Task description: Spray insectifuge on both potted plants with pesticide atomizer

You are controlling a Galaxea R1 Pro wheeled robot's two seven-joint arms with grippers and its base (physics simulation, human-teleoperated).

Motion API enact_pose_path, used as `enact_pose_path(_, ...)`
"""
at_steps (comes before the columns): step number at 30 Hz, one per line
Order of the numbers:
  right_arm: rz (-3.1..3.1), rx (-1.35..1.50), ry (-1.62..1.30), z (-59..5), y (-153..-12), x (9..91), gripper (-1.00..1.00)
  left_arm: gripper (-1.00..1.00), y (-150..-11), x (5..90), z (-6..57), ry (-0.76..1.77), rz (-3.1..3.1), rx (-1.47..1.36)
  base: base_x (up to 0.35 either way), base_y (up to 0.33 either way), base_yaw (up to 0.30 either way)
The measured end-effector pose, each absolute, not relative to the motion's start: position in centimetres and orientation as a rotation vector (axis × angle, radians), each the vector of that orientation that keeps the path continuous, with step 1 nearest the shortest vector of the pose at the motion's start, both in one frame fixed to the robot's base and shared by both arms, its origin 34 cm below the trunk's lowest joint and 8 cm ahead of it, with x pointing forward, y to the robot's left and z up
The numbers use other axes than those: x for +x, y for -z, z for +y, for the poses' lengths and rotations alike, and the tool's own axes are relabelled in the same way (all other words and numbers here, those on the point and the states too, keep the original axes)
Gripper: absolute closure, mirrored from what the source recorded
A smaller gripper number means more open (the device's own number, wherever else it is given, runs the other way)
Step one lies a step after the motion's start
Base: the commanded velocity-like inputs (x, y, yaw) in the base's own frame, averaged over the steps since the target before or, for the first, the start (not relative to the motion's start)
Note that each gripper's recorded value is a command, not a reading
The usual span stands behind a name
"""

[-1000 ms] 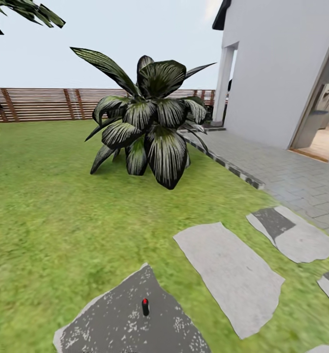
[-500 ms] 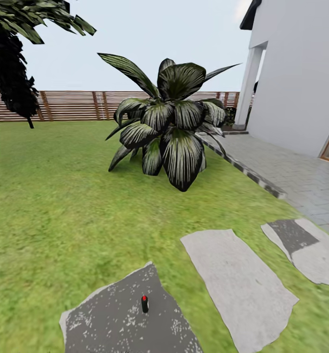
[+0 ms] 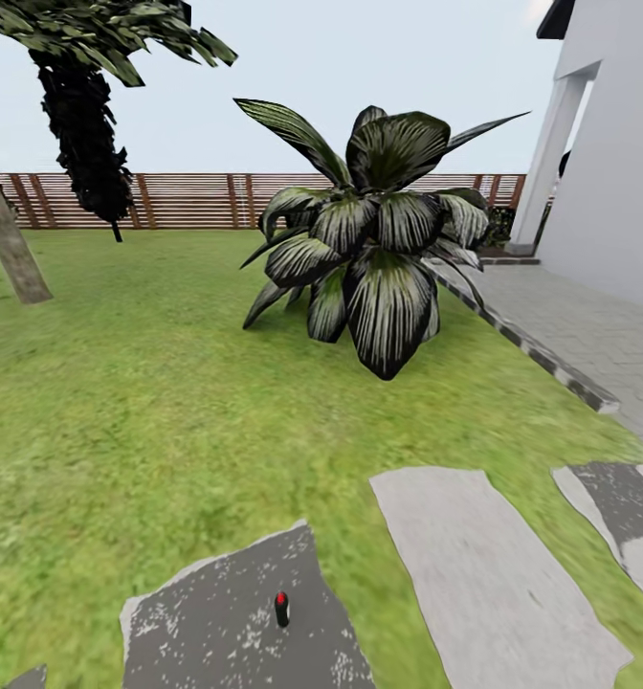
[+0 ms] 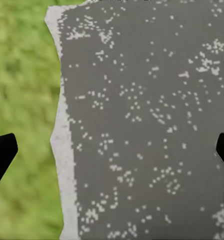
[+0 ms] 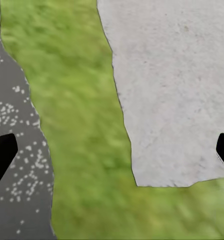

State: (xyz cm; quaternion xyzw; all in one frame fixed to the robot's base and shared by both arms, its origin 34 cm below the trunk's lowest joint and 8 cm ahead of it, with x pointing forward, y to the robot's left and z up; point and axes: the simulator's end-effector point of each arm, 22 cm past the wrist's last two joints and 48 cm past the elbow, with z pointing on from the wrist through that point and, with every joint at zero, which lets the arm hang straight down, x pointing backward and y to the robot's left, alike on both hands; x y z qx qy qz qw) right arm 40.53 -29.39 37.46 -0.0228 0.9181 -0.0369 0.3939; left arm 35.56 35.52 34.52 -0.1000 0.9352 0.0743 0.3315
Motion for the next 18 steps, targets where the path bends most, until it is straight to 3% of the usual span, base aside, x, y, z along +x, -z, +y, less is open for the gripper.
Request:
enact_pose_path(11, 2.330, -0.058, 0.094, -29.40, -37.44, 40.52, -1.00, -1.00, -34.49, 35.56, 35.39, -0.191, 2.445, -0.262, 0.024, -0.018, 0.035)
enact_pose_path(18, 2.330, -0.058, 0.093, -29.39, -37.44, 40.53, -1.00, -1.00, -34.51, 35.58, 35.41, -0.192, 2.444, -0.262, 0.000, 0.000, 0.237)
